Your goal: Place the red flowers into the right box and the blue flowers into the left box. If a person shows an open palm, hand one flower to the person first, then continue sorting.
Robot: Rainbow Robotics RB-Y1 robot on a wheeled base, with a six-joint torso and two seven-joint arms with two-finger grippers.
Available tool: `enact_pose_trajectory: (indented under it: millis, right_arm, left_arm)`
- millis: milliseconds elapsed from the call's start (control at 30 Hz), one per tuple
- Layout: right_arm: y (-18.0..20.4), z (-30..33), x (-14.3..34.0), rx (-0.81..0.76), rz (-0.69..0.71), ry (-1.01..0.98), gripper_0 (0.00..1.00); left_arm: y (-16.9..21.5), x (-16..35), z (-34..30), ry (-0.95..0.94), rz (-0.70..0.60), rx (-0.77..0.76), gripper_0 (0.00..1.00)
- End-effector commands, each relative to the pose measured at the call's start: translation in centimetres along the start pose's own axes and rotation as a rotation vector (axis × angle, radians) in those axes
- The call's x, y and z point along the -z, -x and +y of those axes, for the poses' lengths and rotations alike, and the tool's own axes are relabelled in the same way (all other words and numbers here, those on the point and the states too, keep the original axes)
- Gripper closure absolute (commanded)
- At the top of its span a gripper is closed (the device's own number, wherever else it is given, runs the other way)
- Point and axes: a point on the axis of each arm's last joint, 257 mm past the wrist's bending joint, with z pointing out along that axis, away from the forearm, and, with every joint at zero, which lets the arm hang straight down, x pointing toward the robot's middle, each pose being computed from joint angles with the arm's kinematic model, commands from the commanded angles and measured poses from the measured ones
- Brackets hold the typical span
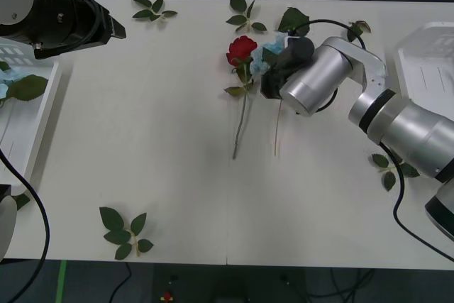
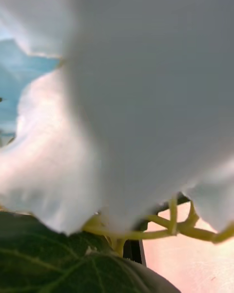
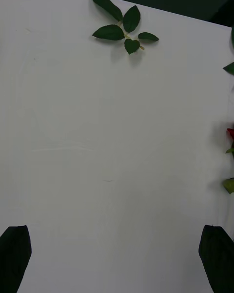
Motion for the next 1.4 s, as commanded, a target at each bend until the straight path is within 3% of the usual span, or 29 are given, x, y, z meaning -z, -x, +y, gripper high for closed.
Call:
enact_pose_trajectory:
  millis: [33,567,600,900,1133,1400]
  right_arm:
    - [5.6,0.0,4.5,-0.001,-0.083,0.131,1.0]
    - [9.6,0.3,17.8,0.219,-0.302,0.447,1.0]
    - [9.9,0.3,18.3,0.23,-0.319,0.455,1.0]
    - [17.7,-0.1,25.2,0.277,-0.72,0.49,1.0]
    - [21.7,1.8,27.3,0.301,-0.908,0.487,1.0]
    - [24.8,3.7,27.6,0.381,-1.021,0.432,1.0]
  left_arm:
    - [2.6,1.9,-2.7,-0.041,-0.076,0.006,0.0]
    - [2.6,1.9,-2.7,-0.041,-0.076,0.006,0.0]
    - [-0.4,-0.2,-1.9,-0.026,-0.001,0.019,0.0]
    - [0.3,-0.6,-2.9,-0.123,0.007,-0.009,0.0]
    - [-1.1,0.7,-5.2,-0.288,0.078,-0.173,0.0]
    - [-0.9,2.3,-7.5,-0.424,0.069,-0.176,0.0]
